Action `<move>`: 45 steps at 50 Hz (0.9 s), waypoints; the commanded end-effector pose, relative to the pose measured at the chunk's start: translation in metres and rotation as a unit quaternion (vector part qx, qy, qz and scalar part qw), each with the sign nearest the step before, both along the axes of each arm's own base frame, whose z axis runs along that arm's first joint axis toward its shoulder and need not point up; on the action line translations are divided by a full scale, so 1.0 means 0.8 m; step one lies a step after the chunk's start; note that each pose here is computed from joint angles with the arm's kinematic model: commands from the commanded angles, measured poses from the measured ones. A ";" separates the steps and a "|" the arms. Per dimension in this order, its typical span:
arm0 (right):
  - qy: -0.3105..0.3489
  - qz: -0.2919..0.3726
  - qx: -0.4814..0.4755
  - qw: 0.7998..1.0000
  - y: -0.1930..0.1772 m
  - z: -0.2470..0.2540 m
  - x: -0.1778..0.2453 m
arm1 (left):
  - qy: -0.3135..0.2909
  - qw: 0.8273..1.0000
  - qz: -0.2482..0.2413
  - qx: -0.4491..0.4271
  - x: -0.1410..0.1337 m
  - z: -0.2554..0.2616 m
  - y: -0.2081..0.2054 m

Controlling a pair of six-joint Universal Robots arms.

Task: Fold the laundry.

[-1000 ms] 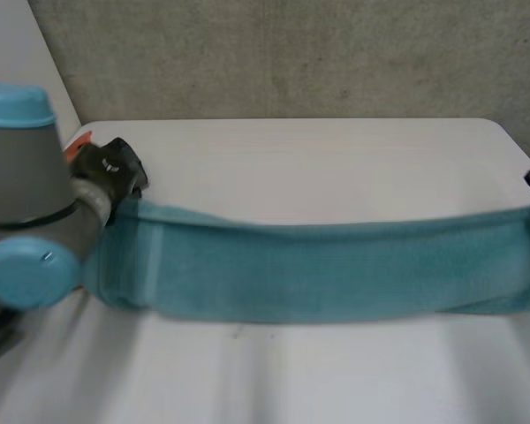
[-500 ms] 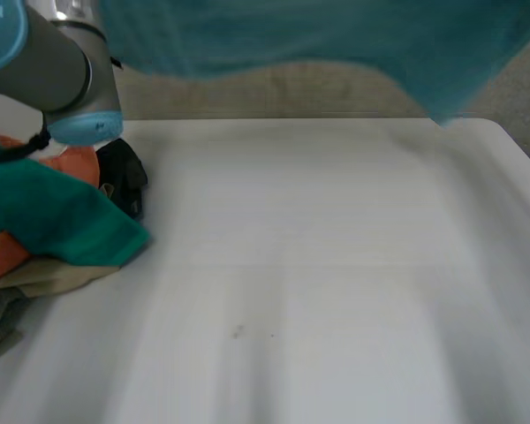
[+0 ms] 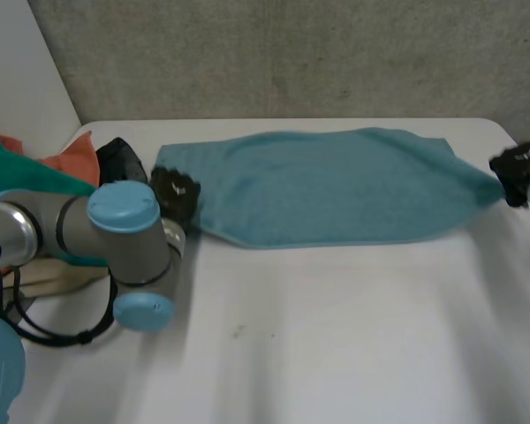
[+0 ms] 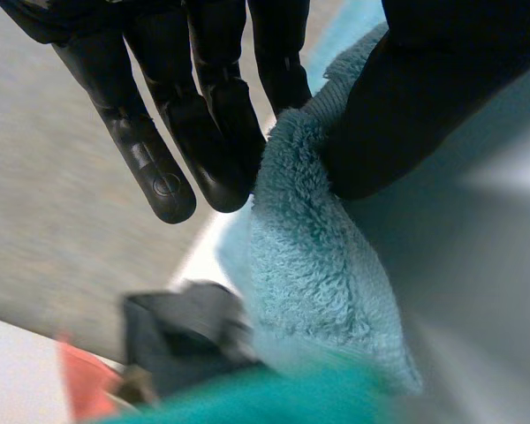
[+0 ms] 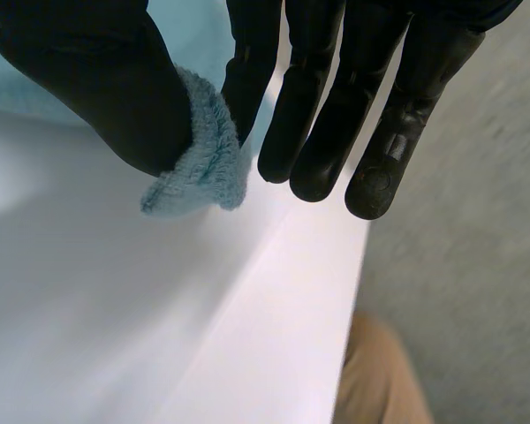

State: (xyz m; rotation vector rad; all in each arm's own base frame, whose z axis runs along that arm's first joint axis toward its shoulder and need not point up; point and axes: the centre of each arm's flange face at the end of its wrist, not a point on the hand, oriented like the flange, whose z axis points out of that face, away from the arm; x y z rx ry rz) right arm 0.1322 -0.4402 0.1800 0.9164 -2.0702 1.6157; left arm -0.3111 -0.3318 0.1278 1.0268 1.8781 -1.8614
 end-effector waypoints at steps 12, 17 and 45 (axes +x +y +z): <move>0.117 0.001 0.271 0.956 0.131 0.030 -0.139 | -0.178 0.934 0.003 0.310 0.102 0.050 0.213; 0.116 -0.027 0.269 0.956 0.156 0.050 -0.176 | -0.210 0.924 -0.022 0.318 0.119 0.062 0.256; 0.188 0.021 0.043 0.981 0.012 -0.007 -0.063 | -0.162 0.984 0.006 0.074 0.012 0.007 0.027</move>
